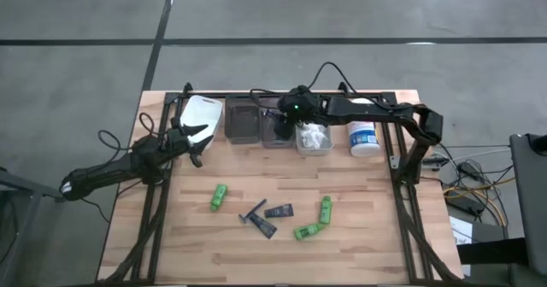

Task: Pick & Place Travel size toiletries
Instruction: Put the top right shampoo into the left black bin

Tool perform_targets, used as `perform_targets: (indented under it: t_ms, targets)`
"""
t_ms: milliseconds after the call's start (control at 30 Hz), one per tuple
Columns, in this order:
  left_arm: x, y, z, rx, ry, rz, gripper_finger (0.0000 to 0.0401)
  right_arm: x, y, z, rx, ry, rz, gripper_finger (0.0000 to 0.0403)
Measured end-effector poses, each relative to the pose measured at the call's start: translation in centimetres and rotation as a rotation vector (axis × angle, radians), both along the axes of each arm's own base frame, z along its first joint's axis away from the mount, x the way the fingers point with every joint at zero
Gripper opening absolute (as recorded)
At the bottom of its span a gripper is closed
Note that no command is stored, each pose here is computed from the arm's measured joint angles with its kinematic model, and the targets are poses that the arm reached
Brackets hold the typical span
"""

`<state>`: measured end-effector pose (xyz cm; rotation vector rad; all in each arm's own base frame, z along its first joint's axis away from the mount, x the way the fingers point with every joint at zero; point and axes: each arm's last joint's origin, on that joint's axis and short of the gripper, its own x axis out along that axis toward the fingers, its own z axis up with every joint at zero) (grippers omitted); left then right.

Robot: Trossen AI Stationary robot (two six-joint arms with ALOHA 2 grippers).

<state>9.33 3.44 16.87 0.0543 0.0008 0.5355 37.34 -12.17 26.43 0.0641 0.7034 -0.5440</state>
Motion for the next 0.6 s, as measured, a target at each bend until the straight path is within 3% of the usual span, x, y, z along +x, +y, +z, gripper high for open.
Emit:
perform_targets:
  t_ms: [367,500,600]
  targets:
    - [0.0,0.0,0.0,0.0,0.0,0.0,0.0207,0.4,5.1,0.2,-0.03,0.087,0.18,0.0215]
    - [0.0,0.0,0.0,0.0,0.0,0.0,0.0207,0.3,7.2,-0.1,-0.036,0.157,0.35,0.0221]
    - [0.0,0.0,0.0,0.0,0.0,0.0,0.0206,-0.4,8.3,-0.4,0.018,0.236,0.521,0.0225]
